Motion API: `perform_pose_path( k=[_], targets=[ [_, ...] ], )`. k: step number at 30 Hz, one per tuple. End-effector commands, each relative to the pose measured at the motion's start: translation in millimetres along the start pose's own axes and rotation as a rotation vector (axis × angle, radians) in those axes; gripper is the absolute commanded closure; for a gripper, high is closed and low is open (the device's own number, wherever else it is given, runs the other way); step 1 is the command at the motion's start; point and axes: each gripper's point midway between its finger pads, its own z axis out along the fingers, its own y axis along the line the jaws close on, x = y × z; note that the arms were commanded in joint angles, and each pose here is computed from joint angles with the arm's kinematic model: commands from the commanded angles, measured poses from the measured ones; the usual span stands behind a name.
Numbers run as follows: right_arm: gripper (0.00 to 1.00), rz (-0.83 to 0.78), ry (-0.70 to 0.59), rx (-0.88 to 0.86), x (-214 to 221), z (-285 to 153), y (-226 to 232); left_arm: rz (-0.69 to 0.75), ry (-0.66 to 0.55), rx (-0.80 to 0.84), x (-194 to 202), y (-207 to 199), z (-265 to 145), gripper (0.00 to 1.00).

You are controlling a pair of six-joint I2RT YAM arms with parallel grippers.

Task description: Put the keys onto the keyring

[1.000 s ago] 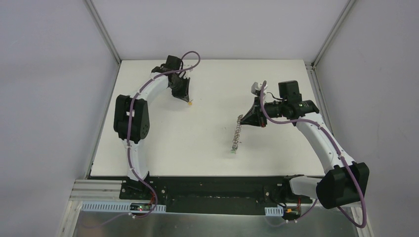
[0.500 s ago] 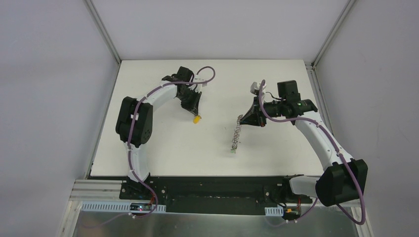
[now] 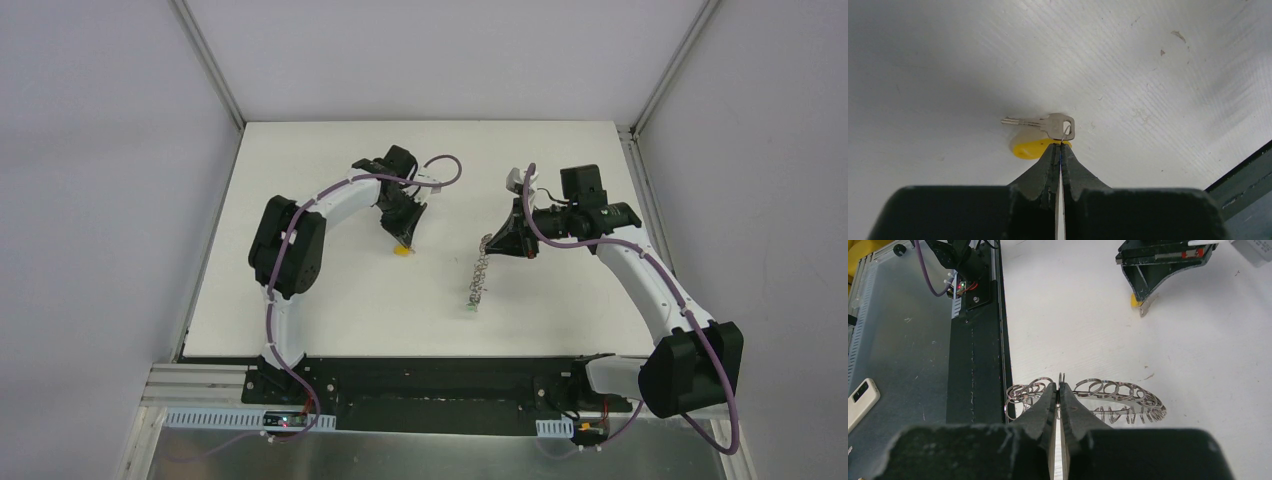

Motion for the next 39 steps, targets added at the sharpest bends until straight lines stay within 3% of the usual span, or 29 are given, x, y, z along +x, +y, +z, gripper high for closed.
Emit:
perform_pose_path(
  k=[1, 8, 19, 29, 39],
  targets=[
    [0.95, -0.027, -0.028, -0.02, -7.9, -0.2, 1.0, 0.022, 0.051, -0.024, 6.6, -3.5, 0.4, 0.95],
    [0.95, -0.032, -0.03, -0.019, -8.5, -0.9, 2.1, 0.009, 0.067, -0.01, 9.1, -8.7, 7.9, 0.84],
    [0.95, -0.035, -0.031, -0.019, -8.9, -1.2, 3.2, 0.03, 0.07, -0.007, 9.7, -14.0, 12.5, 0.76],
    [0.95, -0.043, -0.032, -0.013, -10.7, -2.9, 4.3, 0.112, 0.033, -0.101, 6.1, -17.2, 7.5, 0.65],
    [0.95, -0.053, -0.034, -0.007, -10.7, -4.6, 5.3, 0.18, 0.023, -0.217, -0.1, -15.6, 10.6, 0.62]
  ],
)
